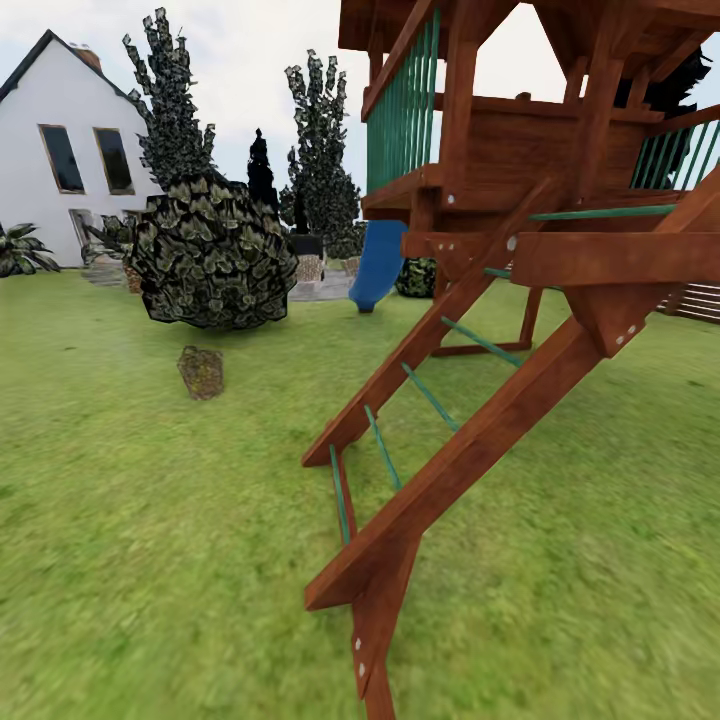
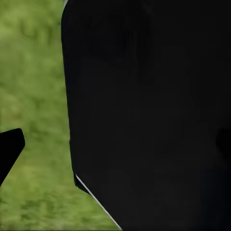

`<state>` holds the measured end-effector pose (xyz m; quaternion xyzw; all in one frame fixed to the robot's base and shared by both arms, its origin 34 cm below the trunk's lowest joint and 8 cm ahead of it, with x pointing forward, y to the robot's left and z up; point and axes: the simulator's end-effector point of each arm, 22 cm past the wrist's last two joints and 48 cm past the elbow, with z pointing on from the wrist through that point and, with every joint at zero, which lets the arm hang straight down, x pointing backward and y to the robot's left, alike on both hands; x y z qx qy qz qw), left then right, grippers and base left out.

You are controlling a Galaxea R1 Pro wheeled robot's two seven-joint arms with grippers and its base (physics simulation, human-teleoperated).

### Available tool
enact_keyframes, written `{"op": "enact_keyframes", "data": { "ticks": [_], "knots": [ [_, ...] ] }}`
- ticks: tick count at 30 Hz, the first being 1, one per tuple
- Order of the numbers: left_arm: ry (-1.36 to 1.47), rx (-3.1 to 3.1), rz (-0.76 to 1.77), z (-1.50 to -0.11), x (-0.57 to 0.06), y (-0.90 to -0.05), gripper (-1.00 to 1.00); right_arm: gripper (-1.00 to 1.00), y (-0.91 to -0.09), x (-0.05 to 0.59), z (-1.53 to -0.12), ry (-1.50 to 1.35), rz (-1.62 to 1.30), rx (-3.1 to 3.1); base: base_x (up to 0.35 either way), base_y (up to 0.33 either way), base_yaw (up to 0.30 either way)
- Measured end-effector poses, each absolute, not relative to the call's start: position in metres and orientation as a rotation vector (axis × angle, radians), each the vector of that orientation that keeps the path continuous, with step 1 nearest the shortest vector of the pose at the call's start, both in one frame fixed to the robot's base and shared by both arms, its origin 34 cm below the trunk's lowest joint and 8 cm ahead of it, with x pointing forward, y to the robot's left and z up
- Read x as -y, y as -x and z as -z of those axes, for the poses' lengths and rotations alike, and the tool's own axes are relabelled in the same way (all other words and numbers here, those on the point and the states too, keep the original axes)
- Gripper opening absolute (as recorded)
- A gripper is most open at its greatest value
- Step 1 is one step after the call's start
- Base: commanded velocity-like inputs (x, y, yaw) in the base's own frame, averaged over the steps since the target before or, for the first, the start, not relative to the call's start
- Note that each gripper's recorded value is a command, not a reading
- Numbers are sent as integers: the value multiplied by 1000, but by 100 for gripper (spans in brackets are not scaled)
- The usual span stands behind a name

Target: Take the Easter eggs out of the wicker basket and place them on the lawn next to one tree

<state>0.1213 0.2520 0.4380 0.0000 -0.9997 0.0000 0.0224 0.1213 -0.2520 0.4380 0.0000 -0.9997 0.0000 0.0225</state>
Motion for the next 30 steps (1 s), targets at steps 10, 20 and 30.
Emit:
{"op": "enact_keyframes", "data": {
  "ticks": [10, 20, 30],
  "knots": [
    [-17, 3120, 10, -438, -260, -130, 100, 100, -156, 255, -437, -23, 5, 3159, 0, 0, 0],
    [-21, 3177, 0, -438, -258, -157, 100, 100, -170, 256, -437, -23, 0, 3180, 0, 0, 0],
    [-20, 3210, 7, -439, -261, -173, 100, 100, -170, 253, -437, -27, 6, 3179, 0, 0, 2]
  ]
}}
